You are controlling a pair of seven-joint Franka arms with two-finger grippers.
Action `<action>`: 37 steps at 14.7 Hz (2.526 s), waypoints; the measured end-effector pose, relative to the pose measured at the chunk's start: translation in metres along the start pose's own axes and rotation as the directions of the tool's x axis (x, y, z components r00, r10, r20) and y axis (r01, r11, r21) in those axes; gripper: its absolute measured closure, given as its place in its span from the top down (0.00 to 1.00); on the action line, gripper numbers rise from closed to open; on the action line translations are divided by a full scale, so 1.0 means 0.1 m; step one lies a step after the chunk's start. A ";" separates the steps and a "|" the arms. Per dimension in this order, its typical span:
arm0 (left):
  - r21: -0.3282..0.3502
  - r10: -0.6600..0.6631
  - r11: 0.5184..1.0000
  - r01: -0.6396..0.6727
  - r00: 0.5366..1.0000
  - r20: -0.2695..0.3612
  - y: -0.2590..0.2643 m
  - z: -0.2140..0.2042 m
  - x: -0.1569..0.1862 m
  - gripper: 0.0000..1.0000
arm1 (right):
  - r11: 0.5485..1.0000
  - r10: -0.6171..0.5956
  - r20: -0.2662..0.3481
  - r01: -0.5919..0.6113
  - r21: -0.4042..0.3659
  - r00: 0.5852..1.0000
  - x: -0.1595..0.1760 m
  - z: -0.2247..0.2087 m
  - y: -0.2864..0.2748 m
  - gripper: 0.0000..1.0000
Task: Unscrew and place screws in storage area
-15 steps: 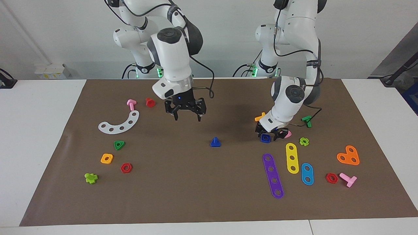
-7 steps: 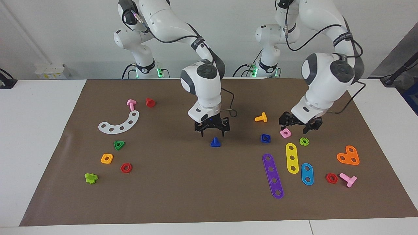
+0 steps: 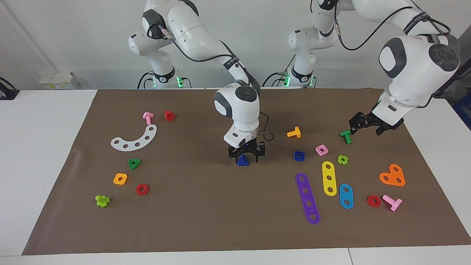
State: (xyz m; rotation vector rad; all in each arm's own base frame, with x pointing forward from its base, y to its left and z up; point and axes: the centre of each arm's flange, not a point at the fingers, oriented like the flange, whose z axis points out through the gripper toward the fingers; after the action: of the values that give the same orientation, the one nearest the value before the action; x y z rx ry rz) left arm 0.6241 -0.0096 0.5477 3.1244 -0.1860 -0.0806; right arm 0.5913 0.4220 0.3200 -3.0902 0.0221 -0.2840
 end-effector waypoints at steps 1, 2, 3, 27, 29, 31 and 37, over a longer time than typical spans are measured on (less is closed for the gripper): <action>0.003 -0.004 1.000 0.004 1.000 -0.015 -0.01 -0.14 -0.06 1.00 | 1.000 -0.003 0.005 0.003 -0.006 1.000 -0.01 0.02 0.01 0.70; 0.007 -0.005 1.000 0.005 1.000 -0.030 -0.01 -0.28 -0.13 1.00 | 1.000 -0.005 0.011 0.005 -0.013 1.000 -0.02 0.04 0.02 0.62; 0.011 -0.005 1.000 0.005 0.999 -0.045 0.01 -0.41 -0.20 1.00 | 1.000 -0.008 0.017 0.009 -0.018 1.000 -0.03 0.06 0.03 0.62; 0.028 -0.024 0.999 0.026 0.996 -0.090 0.20 -0.90 -0.72 1.00 | 0.999 0.004 -0.006 -0.004 -0.034 1.000 0.44 -0.59 0.70 0.19; 0.027 -0.027 0.999 0.029 0.996 -0.082 0.18 -0.86 -0.72 1.00 | 0.999 -0.001 -0.007 0.001 -0.043 1.000 0.64 -0.93 1.32 0.19; 0.027 -0.035 0.999 0.037 0.997 -0.071 0.14 -0.81 -0.72 1.00 | 0.998 -0.017 0.009 0.018 -0.053 1.000 0.69 -1.13 2.02 0.19; 0.025 -0.062 0.998 0.064 0.996 -0.064 -0.01 -0.77 -0.74 1.00 | 0.998 -0.055 0.116 0.054 0.009 0.992 0.51 -0.86 3.68 0.19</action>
State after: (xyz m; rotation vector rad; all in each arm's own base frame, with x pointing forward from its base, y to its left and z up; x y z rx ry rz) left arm 0.5552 0.0007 0.6285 3.1543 -0.0884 0.0199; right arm 0.6222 0.0502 0.3996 -3.0994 -0.0668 -0.1051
